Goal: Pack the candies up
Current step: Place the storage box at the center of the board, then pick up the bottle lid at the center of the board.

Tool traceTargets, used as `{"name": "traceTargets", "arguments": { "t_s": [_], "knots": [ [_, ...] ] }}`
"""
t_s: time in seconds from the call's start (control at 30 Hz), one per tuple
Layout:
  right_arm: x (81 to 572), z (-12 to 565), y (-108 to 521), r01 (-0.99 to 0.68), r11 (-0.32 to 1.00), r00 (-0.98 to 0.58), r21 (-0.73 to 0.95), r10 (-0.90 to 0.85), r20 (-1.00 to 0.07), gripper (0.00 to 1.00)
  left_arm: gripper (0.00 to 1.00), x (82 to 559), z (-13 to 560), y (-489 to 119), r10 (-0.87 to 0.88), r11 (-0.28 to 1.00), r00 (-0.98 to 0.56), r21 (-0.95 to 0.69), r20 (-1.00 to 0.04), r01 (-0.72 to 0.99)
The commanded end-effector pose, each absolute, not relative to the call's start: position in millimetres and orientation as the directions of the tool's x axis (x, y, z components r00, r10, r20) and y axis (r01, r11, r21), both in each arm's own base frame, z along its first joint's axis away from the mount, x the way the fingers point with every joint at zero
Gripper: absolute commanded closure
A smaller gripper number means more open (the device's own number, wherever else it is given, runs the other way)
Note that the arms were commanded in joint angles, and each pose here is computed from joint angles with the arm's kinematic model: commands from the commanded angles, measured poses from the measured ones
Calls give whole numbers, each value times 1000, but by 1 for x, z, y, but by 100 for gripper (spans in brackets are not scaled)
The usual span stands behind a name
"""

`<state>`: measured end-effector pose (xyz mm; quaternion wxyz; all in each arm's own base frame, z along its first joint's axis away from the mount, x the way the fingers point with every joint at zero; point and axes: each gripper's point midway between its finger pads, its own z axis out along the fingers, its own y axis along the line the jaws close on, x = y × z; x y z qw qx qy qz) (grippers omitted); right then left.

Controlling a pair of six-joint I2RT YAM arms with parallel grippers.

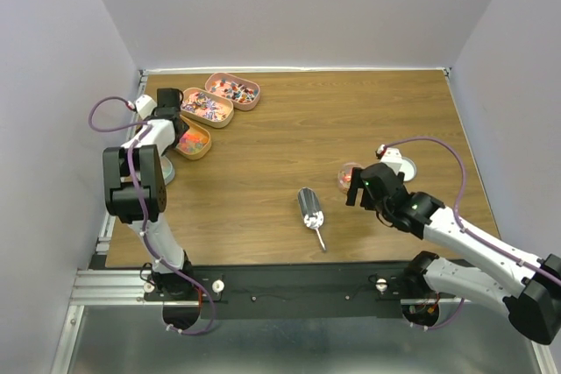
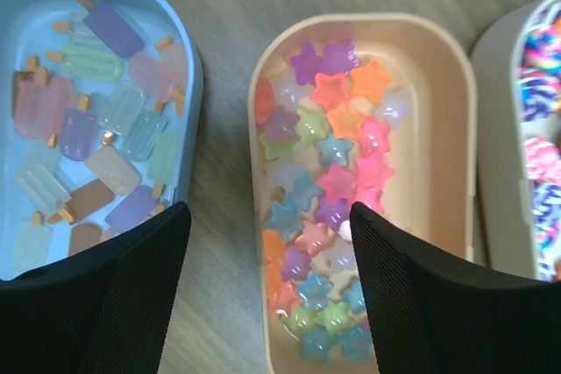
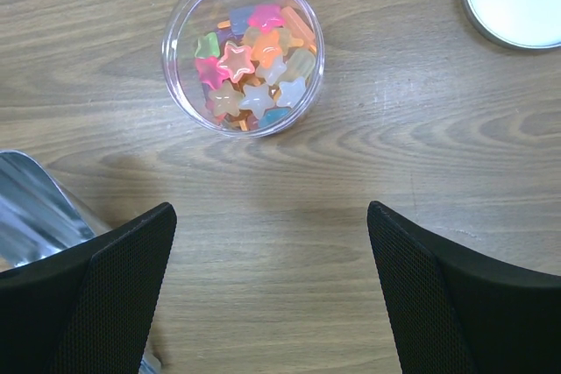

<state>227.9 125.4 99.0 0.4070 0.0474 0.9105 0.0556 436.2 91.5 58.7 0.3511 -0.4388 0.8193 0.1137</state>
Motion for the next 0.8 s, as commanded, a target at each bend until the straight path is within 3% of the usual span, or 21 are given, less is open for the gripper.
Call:
{"name": "traceTargets", "arguments": {
  "t_s": [0.0, 0.2, 0.33, 0.5, 0.77],
  "knots": [
    [247, 128, 130, 36, 992, -608, 123, 119, -785, 4, 19, 441, 115, 95, -610, 607, -295, -195, -735, -771],
    [280, 144, 113, 129, 991, -615, 30, 103, -782, 1, 18, 436, 167, 76, -542, 698, -292, -229, -788, -679],
    [314, 131, 60, 303, 950, -657, 71, 263, -706, 2, 18, 433, 206, 35, -433, 819, -293, -237, -852, -522],
    [336, 104, 4, 471, 882, -669, 18, 371, -644, 11, 16, 417, 214, -47, -201, 975, -354, -153, -913, -161],
    [339, 46, -46, 623, 778, -657, 87, 580, -482, 30, 11, 385, 237, -116, -68, 963, -257, -130, -964, 235]
  ]
}}
